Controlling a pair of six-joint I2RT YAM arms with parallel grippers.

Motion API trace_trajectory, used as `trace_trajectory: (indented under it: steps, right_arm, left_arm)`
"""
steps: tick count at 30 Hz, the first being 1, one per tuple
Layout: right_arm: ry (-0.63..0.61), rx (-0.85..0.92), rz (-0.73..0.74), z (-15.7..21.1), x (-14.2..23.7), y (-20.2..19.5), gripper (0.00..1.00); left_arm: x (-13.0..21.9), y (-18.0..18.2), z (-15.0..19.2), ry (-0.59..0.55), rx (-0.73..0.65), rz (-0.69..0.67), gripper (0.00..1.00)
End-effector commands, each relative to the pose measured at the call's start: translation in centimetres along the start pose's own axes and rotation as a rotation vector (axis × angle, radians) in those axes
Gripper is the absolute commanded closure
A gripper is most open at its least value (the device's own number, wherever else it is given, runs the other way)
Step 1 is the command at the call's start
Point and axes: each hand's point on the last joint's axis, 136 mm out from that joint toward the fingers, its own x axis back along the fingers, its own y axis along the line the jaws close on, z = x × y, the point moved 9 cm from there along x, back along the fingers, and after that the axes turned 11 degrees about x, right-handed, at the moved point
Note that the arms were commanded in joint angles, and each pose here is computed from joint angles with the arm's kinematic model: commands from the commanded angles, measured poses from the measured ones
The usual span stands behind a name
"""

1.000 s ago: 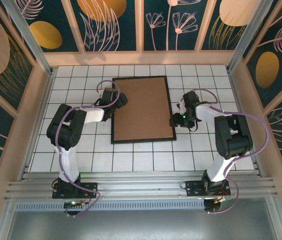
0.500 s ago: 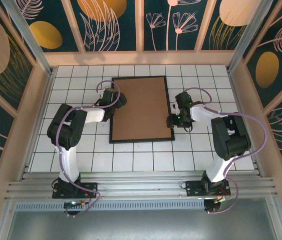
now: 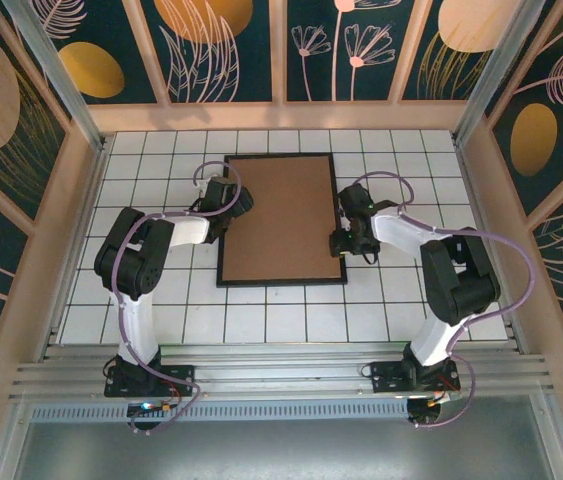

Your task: Put the photo into the frame

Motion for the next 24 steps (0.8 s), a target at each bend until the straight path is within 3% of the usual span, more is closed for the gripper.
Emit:
trace_trajectory:
  steps: [1, 7, 11, 24]
  right_arm:
    - [-0.129, -0.006, -0.146, -2.0, 2.8, -0.1, 0.28]
    - [-0.168, -0.064, -0.178, -3.9, 2.1, -3.4, 0.31]
    - [-0.188, -0.087, -0.246, -5.5, 0.6, -5.1, 0.39]
    - [-0.136, -0.092, -0.301, -6.7, -3.2, -6.1, 0.49]
  left_arm:
    - [0.4, 0.0, 3.0, 0.159, -0.018, 0.026, 0.11]
    - [0.3, 0.4, 1.9, 0.141, -0.017, 0.017, 0.11]
    - [0.3, 0.4, 1.6, 0.135, -0.018, 0.016, 0.11]
    - [0.2, 0.0, 1.4, 0.136, -0.022, 0.021, 0.11]
